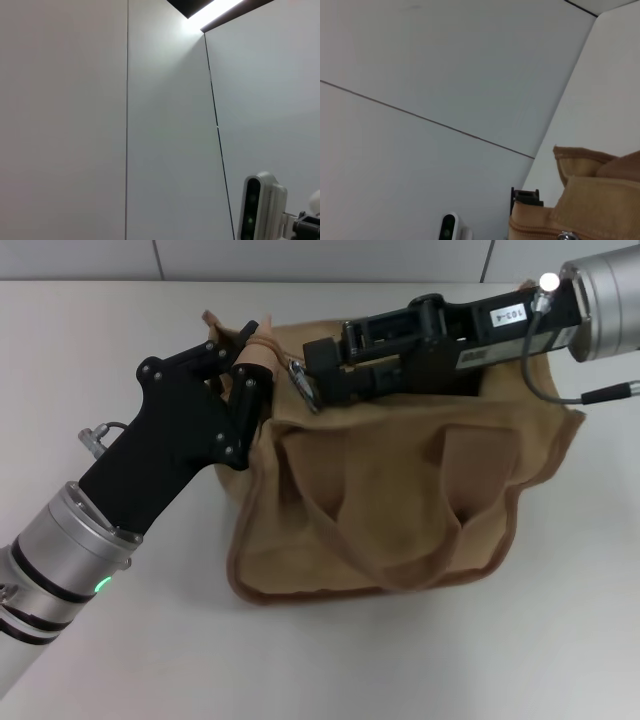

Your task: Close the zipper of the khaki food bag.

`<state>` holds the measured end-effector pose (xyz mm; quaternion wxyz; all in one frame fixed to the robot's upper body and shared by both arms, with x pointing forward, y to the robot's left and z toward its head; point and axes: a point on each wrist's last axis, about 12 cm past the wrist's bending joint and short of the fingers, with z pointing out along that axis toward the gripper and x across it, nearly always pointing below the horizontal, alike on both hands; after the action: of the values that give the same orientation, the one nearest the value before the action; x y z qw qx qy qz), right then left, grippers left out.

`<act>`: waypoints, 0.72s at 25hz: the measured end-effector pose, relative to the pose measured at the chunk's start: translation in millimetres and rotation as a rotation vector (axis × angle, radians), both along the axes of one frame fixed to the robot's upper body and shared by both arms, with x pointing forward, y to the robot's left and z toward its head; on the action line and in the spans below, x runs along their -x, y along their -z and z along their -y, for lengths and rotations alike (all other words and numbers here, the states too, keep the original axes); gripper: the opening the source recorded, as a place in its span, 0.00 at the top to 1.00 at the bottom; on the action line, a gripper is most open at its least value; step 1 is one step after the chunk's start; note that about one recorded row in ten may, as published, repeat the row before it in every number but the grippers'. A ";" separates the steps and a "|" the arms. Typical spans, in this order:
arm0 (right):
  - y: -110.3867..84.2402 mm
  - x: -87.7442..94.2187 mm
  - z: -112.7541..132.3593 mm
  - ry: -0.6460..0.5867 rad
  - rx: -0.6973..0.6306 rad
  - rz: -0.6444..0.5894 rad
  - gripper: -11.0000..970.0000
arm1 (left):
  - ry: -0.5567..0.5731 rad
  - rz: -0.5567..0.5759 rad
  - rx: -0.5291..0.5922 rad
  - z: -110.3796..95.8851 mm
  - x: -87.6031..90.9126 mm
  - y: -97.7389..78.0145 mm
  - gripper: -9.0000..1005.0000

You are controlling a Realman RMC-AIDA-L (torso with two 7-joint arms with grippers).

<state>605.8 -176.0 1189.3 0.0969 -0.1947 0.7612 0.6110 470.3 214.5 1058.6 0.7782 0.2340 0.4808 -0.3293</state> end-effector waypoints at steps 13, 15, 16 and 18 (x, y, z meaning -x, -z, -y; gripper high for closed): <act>-2.4 0.5 -18.2 -0.057 -0.006 0.077 0.32 | 0.011 0.005 -0.005 3.2 -4.8 -2.1 0.93; -1.5 1.4 -17.7 -0.060 -0.007 0.073 0.32 | 0.010 0.003 -0.006 3.3 -5.0 -1.9 0.93; -1.1 1.7 -17.6 -0.061 -0.008 0.075 0.32 | 0.010 0.002 -0.008 3.4 -5.2 -1.7 0.93; 0.2 1.9 -17.7 -0.065 -0.001 0.081 0.32 | 0.010 0.000 -0.010 3.7 -5.9 -1.7 0.93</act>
<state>603.9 -158.3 1189.1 0.1079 -0.2437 0.7496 0.6058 476.2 210.7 1060.3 0.7755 0.2404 0.4811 -0.3307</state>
